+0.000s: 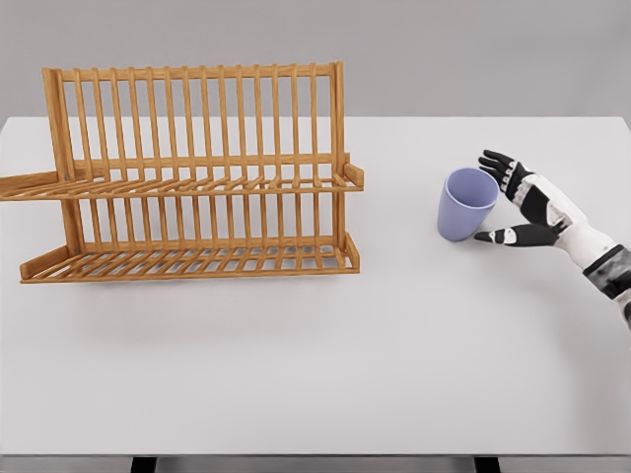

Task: Right arm put cup on second shelf

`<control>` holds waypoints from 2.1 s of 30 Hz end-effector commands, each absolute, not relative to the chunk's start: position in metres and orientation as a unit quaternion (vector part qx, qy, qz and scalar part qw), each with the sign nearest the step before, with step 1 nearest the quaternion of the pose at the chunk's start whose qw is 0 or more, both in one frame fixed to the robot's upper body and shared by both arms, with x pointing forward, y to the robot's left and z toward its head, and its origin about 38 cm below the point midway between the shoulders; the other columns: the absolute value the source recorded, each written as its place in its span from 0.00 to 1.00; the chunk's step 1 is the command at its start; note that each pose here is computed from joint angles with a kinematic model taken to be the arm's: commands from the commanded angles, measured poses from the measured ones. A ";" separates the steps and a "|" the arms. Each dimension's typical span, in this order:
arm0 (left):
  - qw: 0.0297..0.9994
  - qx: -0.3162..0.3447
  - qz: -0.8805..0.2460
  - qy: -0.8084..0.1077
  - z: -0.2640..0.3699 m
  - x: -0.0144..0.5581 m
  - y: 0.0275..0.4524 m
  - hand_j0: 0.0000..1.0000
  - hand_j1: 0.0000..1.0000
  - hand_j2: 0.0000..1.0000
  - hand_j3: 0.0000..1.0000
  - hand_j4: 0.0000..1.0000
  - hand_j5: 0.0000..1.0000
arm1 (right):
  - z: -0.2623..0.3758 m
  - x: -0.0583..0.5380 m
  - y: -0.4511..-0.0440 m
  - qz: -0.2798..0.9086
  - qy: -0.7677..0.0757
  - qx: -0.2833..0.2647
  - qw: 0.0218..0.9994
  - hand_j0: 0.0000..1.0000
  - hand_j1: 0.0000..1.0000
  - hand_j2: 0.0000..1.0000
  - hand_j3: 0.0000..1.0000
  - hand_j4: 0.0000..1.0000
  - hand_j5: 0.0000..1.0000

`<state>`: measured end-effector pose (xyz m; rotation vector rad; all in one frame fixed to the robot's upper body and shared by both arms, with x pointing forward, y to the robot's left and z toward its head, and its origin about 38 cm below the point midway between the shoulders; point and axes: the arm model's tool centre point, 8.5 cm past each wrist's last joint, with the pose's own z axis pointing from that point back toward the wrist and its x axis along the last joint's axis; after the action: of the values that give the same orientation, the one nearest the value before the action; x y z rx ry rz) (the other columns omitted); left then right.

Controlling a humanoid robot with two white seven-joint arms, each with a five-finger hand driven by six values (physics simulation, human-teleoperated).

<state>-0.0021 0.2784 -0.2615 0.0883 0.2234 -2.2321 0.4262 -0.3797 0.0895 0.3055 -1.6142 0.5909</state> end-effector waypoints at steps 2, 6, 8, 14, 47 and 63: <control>0.433 0.035 -0.896 0.090 -0.262 -0.002 0.278 1.00 1.00 1.00 1.00 1.00 1.00 | 0.088 0.427 -0.375 0.258 -0.709 0.138 0.641 1.00 1.00 1.00 1.00 1.00 1.00; 0.434 0.035 -0.896 0.090 -0.262 -0.002 0.278 1.00 1.00 1.00 1.00 1.00 1.00 | 0.089 0.428 -0.373 0.258 -0.710 0.140 0.640 1.00 1.00 1.00 1.00 1.00 1.00; 0.433 0.035 -0.896 0.090 -0.262 -0.002 0.278 1.00 1.00 1.00 1.00 1.00 1.00 | 0.089 0.429 -0.371 0.258 -0.711 0.141 0.639 1.00 1.00 1.00 1.00 1.00 1.00; 0.433 0.035 -0.896 0.090 -0.262 -0.002 0.278 1.00 1.00 1.00 1.00 1.00 1.00 | 0.090 0.431 -0.366 0.256 -0.714 0.145 0.636 1.00 1.00 1.00 1.00 1.00 1.00; 0.434 0.035 -0.896 0.090 -0.262 -0.002 0.278 1.00 1.00 1.00 1.00 1.00 1.00 | 0.117 0.435 -0.341 0.282 -0.738 0.163 0.591 0.70 0.70 0.70 0.70 0.70 0.70; 0.433 0.036 -0.896 0.090 -0.262 -0.002 0.278 1.00 1.00 1.00 1.00 1.00 1.00 | 0.166 0.435 -0.323 0.299 -0.778 0.173 0.525 0.70 0.70 0.70 0.70 0.70 0.70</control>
<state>-0.0021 0.2784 -0.2615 0.0884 0.2233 -2.2322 0.4351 -0.3246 0.1591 0.4058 -1.8388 0.7169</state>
